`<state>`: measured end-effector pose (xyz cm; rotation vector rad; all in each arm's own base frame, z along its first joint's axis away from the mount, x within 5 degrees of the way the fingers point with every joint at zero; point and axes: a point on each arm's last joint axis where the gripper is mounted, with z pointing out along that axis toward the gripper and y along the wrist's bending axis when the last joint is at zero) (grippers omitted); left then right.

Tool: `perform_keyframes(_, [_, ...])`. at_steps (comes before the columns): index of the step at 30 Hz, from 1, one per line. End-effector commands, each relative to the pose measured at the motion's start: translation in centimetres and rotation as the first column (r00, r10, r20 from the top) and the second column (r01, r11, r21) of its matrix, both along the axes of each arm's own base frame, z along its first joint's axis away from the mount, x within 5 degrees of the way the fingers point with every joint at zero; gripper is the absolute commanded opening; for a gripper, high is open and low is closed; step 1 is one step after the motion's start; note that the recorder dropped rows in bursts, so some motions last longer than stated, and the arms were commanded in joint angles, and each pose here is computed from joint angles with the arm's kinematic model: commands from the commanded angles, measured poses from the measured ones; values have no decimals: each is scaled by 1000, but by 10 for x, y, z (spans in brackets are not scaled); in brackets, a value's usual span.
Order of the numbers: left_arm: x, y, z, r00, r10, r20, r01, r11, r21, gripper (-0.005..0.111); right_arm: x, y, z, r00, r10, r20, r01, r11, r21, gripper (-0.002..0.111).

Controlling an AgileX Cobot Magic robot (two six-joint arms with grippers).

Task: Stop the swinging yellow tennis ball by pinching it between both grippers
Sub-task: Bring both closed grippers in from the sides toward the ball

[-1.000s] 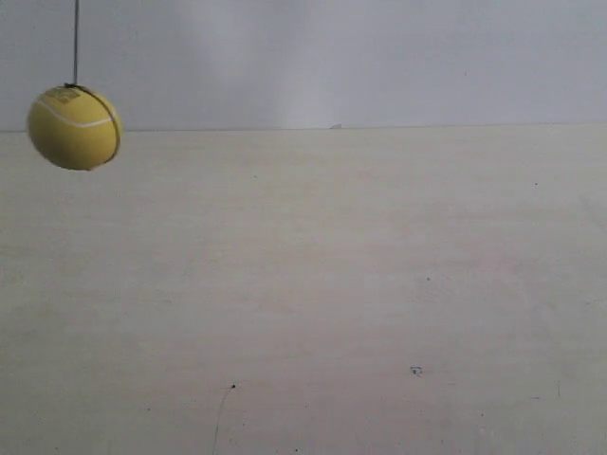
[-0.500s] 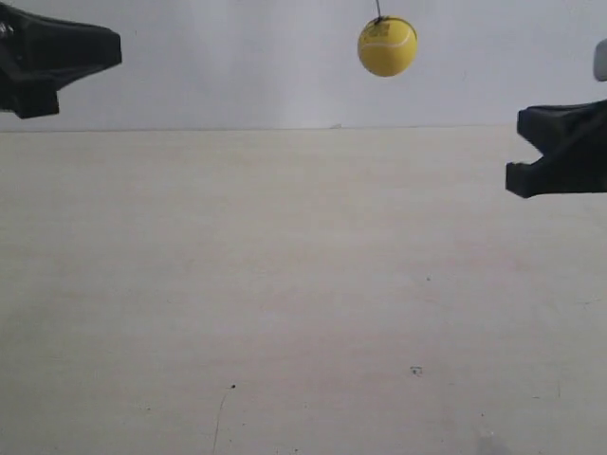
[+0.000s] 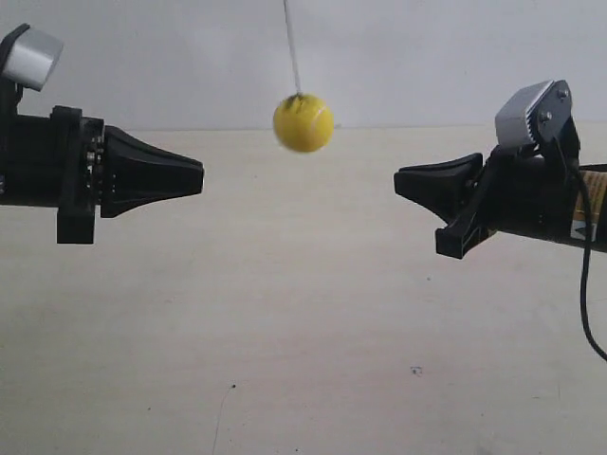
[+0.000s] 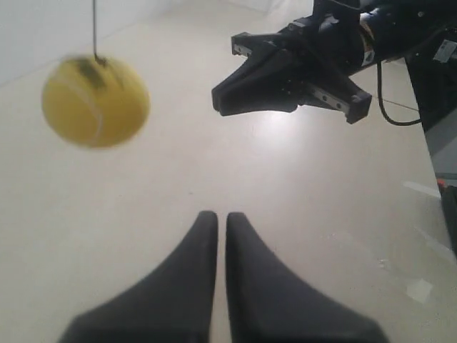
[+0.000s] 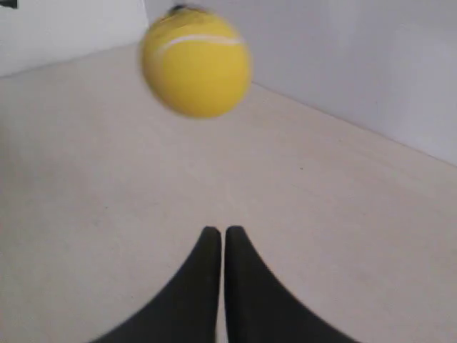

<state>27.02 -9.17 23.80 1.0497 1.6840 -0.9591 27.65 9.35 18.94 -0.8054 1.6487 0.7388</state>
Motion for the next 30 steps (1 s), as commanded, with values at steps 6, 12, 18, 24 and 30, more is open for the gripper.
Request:
perform_keyframes(6, [0, -2, 3, 999, -24, 49, 25, 1000, -18, 5, 0, 4, 9, 996, 44, 74, -48, 997, 54, 0])
perform_keyframes(12, [2, -2, 4, 998, -9, 64, 10, 1000, -23, 5, 2, 3, 11, 996, 24, 82, -30, 997, 67, 0])
perform_keyframes(18, [1, -18, -6, 997, -73, 37, 74, 996, -42, 5, 0, 6, 14, 993, 59, 100, -68, 994, 81, 0])
perform_keyframes(24, [0, -26, -9, 995, -98, 36, 99, 994, -35, 5, 4, 25, 19, 987, 131, 92, -133, 991, 14, 0])
perform_keyframes(30, [1, -26, -10, 996, -87, 36, 88, 996, -30, 5, 8, 36, 26, 981, 151, 119, -152, 988, -4, 0])
